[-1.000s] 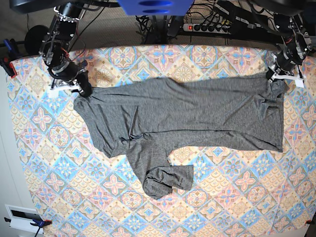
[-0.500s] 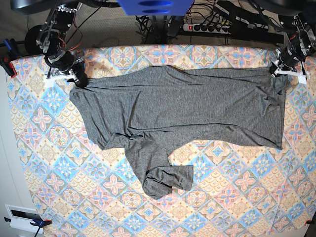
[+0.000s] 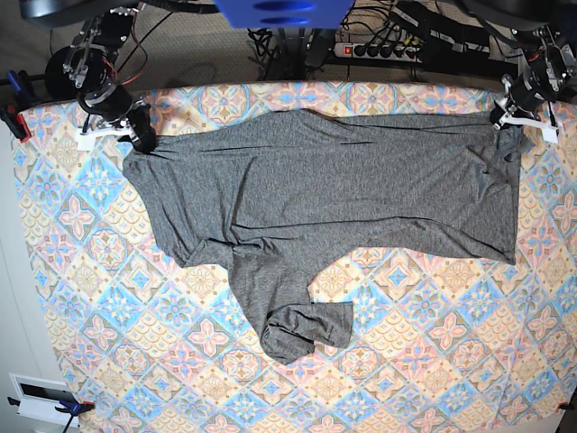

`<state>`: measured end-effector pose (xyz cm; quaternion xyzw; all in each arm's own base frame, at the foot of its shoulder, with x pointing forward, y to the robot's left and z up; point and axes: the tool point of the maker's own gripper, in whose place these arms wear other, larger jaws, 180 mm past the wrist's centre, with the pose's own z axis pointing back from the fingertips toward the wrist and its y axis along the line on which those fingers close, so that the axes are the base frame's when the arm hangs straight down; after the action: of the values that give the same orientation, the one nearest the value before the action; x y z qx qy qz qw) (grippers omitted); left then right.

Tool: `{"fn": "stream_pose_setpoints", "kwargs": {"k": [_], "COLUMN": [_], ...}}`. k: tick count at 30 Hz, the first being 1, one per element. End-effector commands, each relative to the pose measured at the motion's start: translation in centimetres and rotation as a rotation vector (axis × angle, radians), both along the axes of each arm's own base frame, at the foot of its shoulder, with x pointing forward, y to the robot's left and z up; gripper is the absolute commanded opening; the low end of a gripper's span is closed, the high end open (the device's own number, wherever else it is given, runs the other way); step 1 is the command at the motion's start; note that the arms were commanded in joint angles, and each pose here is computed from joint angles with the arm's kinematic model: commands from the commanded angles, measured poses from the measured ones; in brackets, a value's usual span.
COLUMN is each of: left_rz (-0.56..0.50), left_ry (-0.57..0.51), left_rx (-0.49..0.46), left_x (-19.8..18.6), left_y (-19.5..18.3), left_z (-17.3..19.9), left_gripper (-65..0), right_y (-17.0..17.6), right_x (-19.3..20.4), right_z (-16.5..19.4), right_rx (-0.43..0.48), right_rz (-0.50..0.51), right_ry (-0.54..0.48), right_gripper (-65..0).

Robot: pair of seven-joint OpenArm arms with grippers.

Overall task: Layout the t-shirt on the table in an organized manner, then fold the t-shirt properly
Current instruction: 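Pull both shoulder corners outward and lay the shirt flat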

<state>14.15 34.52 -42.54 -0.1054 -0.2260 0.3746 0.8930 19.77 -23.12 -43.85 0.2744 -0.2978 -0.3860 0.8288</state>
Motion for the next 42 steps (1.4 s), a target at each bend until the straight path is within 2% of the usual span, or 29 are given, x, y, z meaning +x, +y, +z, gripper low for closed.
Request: {"fn": "stream_pose_setpoints", "kwargs": {"k": [1, 11, 21, 30, 41, 42], "left_rz": [0.003, 0.003, 0.005, 0.006, 0.006, 0.006], "left_ry": [0.010, 0.013, 0.015, 0.040, 0.041, 0.041], "left_rx": [0.047, 0.048, 0.044, 0.047, 0.044, 0.044], "left_x": [-0.2, -0.3, -0.4, -1.5, -1.5, -1.5], "left_y": [1.3, 1.3, 1.1, 1.3, 1.1, 1.1], "left_z": [0.6, 0.5, 0.4, 0.1, 0.1, 0.1], "left_gripper": [-65.0, -65.0, -65.0, -65.0, -65.0, -62.9], "right_y": [-1.8, -3.9, -3.8, -3.8, -3.6, -3.5], "right_x": [-1.0, -0.9, -1.0, -3.2, -3.2, -3.3], "right_z": [-0.5, 0.0, 0.0, -0.8, -0.8, -0.9], "right_rx": [-0.070, -0.123, -0.122, -0.125, -0.123, -0.120], "right_rz": [-0.006, 0.011, 0.014, 0.019, 0.024, 0.029], "right_ry": [0.054, 0.061, 0.063, 0.110, 0.112, 0.115], "right_gripper": [-65.0, -65.0, -65.0, -65.0, -64.6, -63.7]}}
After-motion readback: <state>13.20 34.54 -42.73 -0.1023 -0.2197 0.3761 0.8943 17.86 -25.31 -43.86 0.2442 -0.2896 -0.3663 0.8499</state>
